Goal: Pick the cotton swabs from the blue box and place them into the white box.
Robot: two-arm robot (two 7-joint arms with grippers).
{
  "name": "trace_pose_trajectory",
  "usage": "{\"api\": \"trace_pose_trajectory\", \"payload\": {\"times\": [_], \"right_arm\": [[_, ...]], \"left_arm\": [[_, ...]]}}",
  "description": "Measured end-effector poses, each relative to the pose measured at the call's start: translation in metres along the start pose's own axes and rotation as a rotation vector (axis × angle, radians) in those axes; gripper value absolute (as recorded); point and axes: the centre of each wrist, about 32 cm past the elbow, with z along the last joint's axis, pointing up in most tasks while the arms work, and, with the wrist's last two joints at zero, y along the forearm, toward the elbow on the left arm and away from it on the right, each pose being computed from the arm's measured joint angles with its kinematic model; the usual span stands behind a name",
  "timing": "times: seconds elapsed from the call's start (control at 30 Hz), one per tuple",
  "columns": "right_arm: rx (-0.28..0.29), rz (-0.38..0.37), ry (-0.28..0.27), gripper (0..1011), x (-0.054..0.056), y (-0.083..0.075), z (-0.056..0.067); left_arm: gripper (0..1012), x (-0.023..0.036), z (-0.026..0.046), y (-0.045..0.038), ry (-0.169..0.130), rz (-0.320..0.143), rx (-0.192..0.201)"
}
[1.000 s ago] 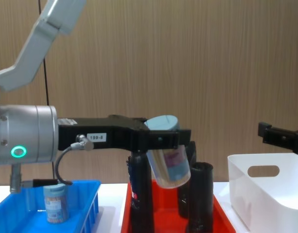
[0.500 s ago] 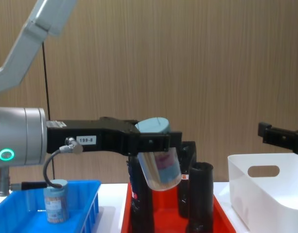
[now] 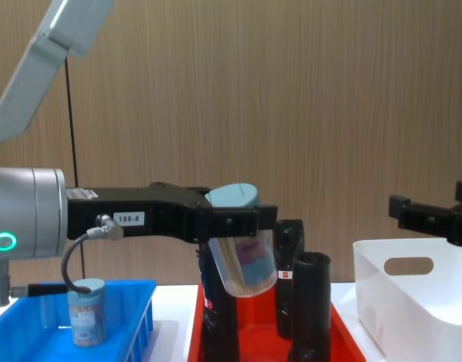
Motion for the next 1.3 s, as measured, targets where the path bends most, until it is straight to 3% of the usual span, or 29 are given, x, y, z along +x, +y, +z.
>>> {"api": "trace_pose_trajectory", "payload": {"times": [0.67, 0.93, 1.3], "right_arm": [[-0.119, 0.274, -0.008, 1002, 0.020, 0.003, 0.017], [-0.183, 0.415, 0.006, 1002, 0.031, 0.010, 0.026], [-0.241, 0.578, 0.018, 1002, 0.037, 0.028, 0.031]], "left_arm": [[669, 0.0000, -0.0001, 0.0010, 0.000, 0.002, 0.000], [669, 0.0000, -0.0002, 0.0012, 0.000, 0.002, 0.001], [669, 0.0000, -0.0002, 0.0012, 0.000, 0.002, 0.001]]}}
